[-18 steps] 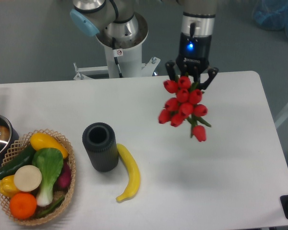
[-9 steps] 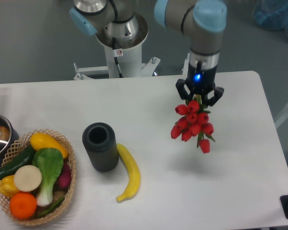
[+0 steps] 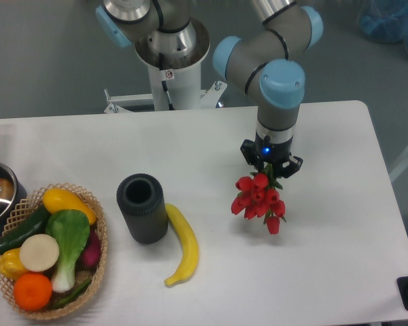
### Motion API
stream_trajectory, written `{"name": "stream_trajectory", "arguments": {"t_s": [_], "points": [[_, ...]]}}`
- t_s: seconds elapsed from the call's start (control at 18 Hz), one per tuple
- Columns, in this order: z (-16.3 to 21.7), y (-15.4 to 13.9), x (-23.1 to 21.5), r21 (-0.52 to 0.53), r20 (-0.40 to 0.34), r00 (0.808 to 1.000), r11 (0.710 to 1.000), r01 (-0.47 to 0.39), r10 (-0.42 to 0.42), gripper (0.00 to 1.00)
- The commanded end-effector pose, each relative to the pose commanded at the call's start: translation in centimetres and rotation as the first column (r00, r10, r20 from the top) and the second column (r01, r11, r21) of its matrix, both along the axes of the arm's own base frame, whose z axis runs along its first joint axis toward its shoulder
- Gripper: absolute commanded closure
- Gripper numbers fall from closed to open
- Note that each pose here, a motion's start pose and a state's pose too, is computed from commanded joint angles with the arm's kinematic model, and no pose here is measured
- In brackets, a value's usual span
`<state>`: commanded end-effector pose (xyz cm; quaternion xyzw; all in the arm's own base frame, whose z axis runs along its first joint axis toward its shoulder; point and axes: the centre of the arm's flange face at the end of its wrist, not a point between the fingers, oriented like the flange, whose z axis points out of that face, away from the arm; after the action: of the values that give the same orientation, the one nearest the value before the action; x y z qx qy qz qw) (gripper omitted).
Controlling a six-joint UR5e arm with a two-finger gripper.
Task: Place the flowers on the table
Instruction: 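Lower the held tulips onto the table beside the banana, then open the gripper to release the tulip stems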
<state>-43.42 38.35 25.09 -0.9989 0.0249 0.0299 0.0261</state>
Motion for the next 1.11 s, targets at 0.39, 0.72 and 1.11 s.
{"name": "stream_trajectory", "arguments": {"t_s": [0.39,0.72,1.11], "points": [[-1.7,0.4,-0.7,-0.004,0.02,1.0,1.0,0.005,-0.005,0.53],[-2.1,1.1,-0.5,-0.007,0.026,1.0,1.0,0.016,-0.016,0.5],[-0.8,1.4,-1.7,0.013,0.0,1.0,1.0,0.018,-0.018,0.17]]}}
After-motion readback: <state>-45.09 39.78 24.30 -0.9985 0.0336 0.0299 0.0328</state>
